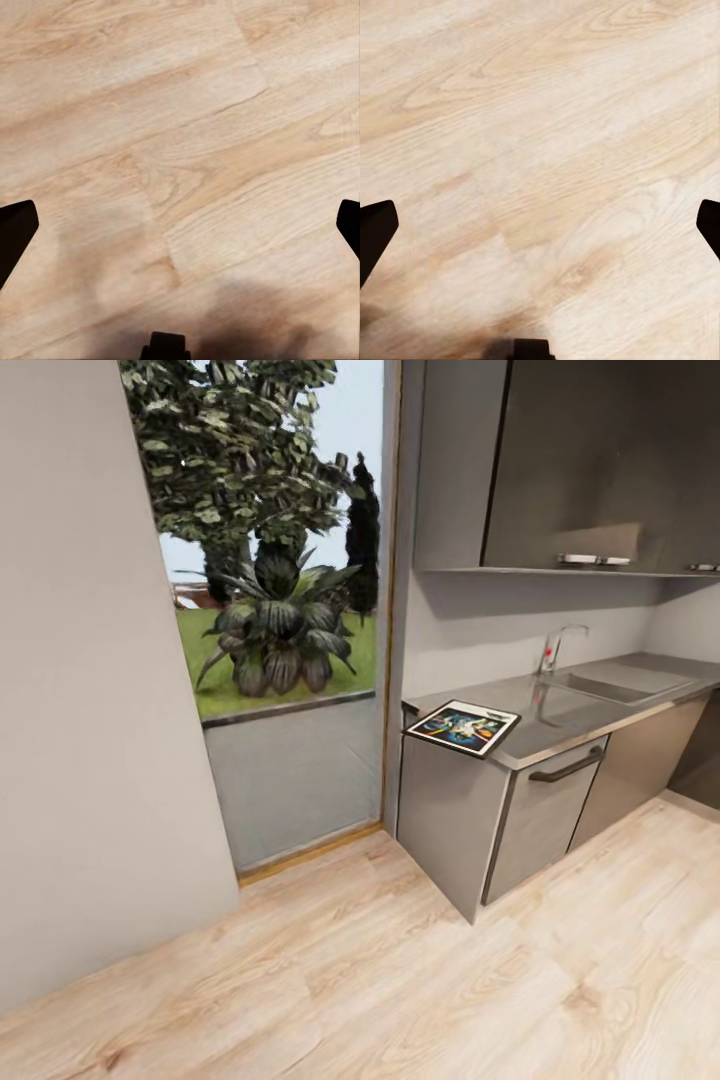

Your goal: Pick up the poster from the kitchen countertop and hang it on one of the wall nails in the kitchen.

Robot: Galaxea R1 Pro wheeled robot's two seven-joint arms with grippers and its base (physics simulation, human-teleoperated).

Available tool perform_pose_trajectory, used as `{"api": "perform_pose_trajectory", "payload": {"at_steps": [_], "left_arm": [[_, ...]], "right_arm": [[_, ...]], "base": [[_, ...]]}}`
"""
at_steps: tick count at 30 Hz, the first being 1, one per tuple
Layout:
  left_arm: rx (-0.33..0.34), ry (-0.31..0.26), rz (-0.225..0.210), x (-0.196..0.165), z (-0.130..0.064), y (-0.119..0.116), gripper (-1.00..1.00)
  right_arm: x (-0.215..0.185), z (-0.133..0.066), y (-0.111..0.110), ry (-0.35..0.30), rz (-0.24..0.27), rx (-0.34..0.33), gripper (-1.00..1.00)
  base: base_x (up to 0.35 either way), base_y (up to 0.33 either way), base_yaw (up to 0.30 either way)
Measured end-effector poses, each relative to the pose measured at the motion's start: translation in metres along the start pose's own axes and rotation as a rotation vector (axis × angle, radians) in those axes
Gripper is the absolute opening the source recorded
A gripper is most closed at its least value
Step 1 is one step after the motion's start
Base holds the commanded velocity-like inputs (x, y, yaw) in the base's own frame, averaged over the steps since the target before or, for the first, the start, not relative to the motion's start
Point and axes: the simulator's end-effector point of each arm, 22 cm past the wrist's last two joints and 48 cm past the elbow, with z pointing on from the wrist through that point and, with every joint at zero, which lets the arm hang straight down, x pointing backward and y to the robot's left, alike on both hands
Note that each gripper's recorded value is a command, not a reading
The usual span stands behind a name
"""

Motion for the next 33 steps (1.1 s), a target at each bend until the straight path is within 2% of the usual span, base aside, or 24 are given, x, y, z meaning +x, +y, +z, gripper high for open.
{"api": "perform_pose_trajectory", "payload": {"at_steps": [20,29,33], "left_arm": [[0.0,0.0,0.0,0.0,0.0,0.0,1.0],[0.0,-0.004,0.0,-0.0016,0.0,-0.0002,1.0],[0.002,-0.024,0.004,-0.0039,-0.0003,-0.0003,1.0]], "right_arm": [[0.0,0.0,0.0001,0.0,-0.001,0.0,1.0],[-0.0013,-0.0002,-0.0001,-0.003,-0.001,0.0,1.0],[-0.0026,-0.0003,0.0004,-0.006,-0.017,-0.002,1.0]], "base": [[0.285,0.233,-0.003],[0.277,0.227,-0.173],[0.242,0.141,-0.259]]}}
